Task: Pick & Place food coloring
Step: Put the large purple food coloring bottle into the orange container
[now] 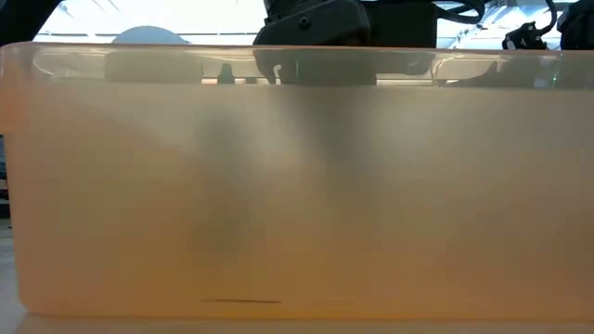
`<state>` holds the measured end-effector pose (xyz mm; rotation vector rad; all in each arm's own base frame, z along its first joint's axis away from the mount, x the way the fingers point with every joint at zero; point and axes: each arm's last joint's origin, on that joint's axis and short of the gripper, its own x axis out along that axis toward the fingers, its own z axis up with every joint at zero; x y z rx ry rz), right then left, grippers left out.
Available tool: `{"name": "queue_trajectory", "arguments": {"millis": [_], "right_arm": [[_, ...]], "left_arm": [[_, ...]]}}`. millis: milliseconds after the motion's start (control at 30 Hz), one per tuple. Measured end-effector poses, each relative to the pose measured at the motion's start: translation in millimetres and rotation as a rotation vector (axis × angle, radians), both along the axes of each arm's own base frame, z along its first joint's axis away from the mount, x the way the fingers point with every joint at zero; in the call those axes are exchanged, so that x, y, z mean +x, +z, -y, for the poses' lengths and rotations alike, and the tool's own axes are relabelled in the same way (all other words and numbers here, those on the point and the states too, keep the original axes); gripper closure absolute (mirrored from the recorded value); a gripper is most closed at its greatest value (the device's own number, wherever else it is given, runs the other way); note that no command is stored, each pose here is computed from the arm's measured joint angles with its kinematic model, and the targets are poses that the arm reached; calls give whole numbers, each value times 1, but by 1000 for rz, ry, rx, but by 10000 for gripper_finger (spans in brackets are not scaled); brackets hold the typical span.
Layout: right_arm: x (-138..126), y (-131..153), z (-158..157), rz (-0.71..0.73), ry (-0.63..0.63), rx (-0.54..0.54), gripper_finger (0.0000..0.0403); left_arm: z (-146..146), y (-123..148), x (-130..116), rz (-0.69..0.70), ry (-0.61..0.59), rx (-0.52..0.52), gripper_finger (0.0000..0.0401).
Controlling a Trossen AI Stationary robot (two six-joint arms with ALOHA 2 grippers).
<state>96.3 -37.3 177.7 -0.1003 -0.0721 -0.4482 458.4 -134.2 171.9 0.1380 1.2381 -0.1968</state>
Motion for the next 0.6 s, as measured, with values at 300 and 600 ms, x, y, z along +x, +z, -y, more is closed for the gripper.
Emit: {"name": "queue_trajectory", "arguments": {"millis": [300, 600], "right_arm": [[0, 0, 0, 0, 0, 0, 293], [0, 0, 0, 0, 0, 0, 293]], "left_arm": [[-2, 20, -5, 23, -3, -3, 255], [-34, 109, -28, 241, 99, 153, 253]]}}
